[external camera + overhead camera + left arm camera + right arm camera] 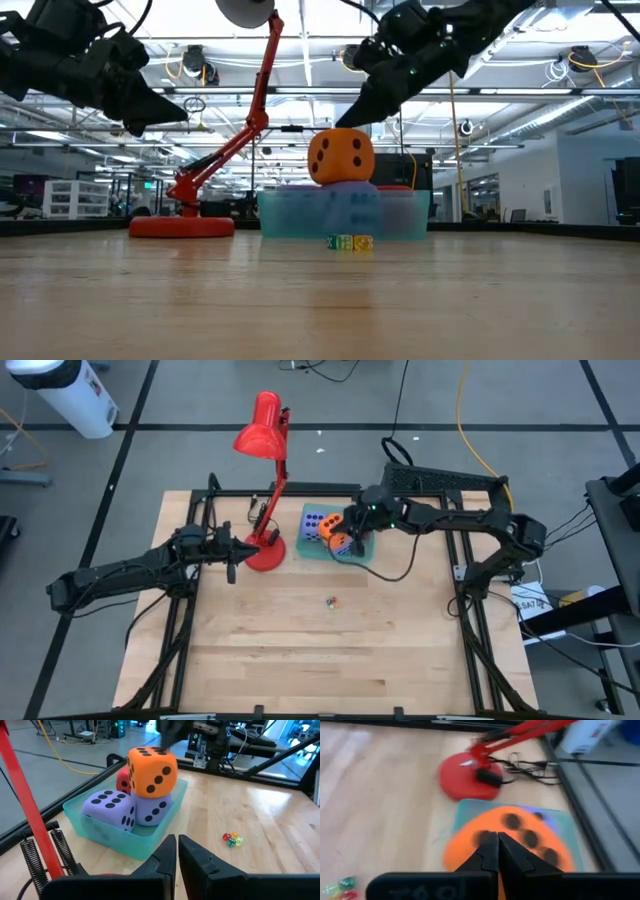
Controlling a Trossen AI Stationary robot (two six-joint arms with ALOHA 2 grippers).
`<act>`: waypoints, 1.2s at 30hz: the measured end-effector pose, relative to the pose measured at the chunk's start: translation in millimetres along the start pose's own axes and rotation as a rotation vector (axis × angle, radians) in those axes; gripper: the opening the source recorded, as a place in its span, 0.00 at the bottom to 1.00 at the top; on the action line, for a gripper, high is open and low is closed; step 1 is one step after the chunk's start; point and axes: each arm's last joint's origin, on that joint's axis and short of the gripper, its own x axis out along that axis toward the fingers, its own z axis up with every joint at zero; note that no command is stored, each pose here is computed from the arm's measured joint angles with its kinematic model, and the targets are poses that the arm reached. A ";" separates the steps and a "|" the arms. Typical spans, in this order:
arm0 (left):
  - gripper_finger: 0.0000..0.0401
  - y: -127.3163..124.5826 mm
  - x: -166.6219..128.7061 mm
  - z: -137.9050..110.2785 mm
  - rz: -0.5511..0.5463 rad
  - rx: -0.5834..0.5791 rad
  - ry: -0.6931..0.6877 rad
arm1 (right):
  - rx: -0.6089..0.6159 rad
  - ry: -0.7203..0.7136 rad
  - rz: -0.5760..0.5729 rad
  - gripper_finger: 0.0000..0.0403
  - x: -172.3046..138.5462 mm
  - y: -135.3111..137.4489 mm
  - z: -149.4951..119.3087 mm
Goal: Pick & Place Dice
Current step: Put the large orange die into the blue bin
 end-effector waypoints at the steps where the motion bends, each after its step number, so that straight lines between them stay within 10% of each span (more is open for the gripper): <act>1: 0.08 0.0 0.0 0.3 0.000 -0.005 -0.003 | 0.006 0.006 -0.021 0.00 0.3 -3.5 -0.8; 36: 0.08 -0.1 0.0 0.9 -0.001 -0.041 -0.009 | 0.274 0.273 -0.276 0.00 -10.7 -36.9 -35.0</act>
